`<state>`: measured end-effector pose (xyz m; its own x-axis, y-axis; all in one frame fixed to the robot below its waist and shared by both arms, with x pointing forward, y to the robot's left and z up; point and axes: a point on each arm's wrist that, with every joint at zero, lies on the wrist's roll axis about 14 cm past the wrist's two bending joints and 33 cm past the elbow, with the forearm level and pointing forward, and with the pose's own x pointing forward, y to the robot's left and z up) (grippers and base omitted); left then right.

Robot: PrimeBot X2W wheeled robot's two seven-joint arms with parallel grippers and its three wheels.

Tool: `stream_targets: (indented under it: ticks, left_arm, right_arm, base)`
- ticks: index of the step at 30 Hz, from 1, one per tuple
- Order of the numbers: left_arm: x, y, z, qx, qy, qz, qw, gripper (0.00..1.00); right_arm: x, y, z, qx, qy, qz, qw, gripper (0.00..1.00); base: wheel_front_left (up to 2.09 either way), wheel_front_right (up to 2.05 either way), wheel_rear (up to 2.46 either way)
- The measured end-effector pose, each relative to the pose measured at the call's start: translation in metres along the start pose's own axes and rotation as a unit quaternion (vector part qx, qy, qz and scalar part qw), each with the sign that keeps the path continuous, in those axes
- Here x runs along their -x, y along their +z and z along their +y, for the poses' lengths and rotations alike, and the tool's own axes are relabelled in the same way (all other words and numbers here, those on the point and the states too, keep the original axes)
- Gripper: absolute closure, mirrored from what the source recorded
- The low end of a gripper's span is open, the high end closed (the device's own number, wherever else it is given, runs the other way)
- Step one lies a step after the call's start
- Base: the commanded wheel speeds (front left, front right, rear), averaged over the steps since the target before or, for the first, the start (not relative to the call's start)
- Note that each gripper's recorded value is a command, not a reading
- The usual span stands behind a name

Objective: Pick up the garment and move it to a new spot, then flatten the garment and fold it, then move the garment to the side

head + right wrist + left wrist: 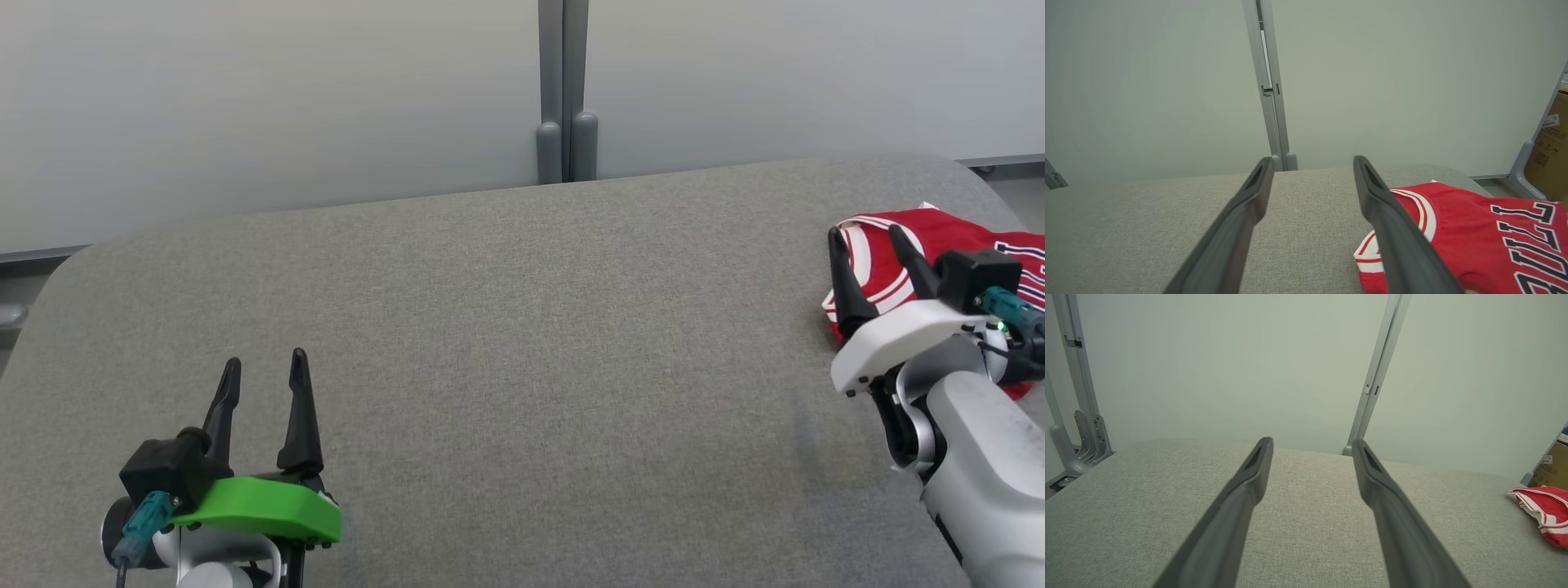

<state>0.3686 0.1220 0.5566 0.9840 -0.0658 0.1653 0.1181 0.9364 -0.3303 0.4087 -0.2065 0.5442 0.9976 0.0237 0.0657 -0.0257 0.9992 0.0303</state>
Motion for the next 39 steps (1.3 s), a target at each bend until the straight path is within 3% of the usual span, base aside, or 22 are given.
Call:
stream_targets:
  ticks: [7,13,24,39]
  left_arm:
    - [0.012,-0.011,0.012,-0.007,0.018,0.017,1.0,0.0]
    - [0.018,-0.017,0.016,-0.016,0.027,0.026,0.999,0.0]
    - [0.026,-0.018,0.022,-0.019,0.037,0.027,0.999,0.0]
    - [0.03,-0.022,0.024,-0.019,0.041,0.032,0.998,0.0]
  right_arm:
    - [0.016,-0.012,0.019,-0.043,0.002,0.003,0.999,0.0]
    - [0.034,-0.024,0.04,-0.042,0.023,0.011,0.999,0.0]
    - [0.058,-0.038,0.044,-0.029,0.018,0.022,0.999,0.0]
    - [0.071,-0.031,0.041,-0.025,0.003,0.003,1.0,0.0]
  base:
    - [0.0,0.0,0.0]
    - [0.0,0.0,0.0]
    - [0.0,0.0,0.0]
    - [0.0,0.0,0.0]
